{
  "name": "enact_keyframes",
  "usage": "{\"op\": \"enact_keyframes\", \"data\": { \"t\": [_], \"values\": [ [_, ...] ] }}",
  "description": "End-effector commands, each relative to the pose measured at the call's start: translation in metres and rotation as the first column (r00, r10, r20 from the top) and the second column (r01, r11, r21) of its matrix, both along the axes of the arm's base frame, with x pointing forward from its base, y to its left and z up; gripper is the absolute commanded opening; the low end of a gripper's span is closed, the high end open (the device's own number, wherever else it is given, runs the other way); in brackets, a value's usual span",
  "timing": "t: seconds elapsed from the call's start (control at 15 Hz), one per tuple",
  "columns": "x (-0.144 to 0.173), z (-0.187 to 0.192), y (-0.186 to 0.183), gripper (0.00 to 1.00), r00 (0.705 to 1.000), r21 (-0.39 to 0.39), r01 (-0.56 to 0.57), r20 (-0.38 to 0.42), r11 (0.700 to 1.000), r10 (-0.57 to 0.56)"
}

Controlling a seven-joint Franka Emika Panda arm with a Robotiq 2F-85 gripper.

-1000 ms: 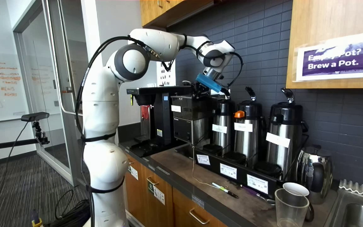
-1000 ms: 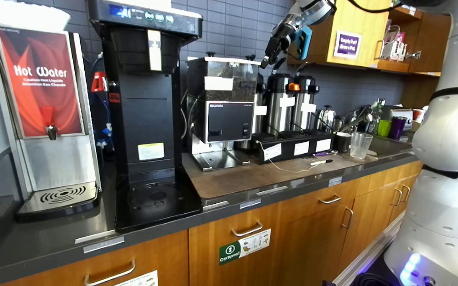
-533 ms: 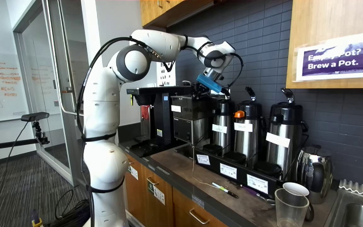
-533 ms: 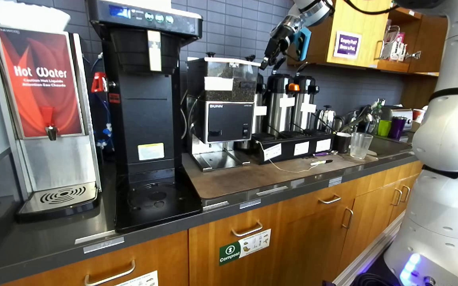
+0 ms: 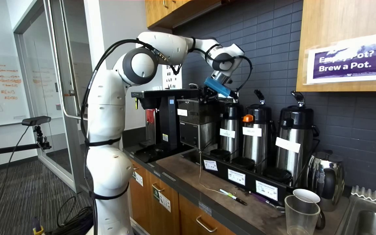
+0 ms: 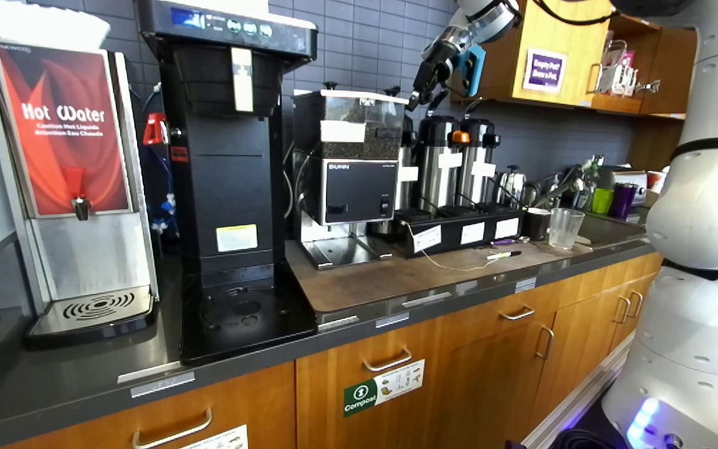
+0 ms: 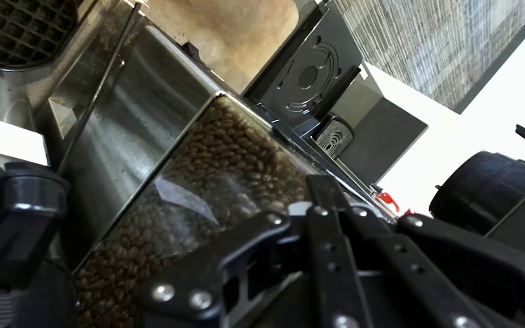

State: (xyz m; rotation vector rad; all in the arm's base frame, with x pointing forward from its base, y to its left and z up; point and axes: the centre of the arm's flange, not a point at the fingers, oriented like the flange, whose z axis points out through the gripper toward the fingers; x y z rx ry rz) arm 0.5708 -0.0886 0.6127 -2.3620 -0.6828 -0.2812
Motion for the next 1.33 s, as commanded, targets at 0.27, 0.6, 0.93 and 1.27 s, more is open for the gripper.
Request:
{"op": "enact_keyframes", "data": {
  "t": [0.27, 0.6, 0.93, 1.27],
  "values": [
    [0.009, 0.009, 0.013, 0.00, 1.000, 0.011, -0.023, -0.004, 1.000, 0.023],
    [0.002, 0.017, 0.018, 0.00, 0.999, 0.002, -0.036, 0.012, 0.999, 0.036],
    [-0.006, 0.025, 0.024, 0.00, 0.999, -0.040, -0.035, 0.019, 0.999, 0.035],
    [-0.017, 0.038, 0.030, 0.00, 0.997, -0.087, -0.052, 0.044, 0.995, 0.056]
  ]
}}
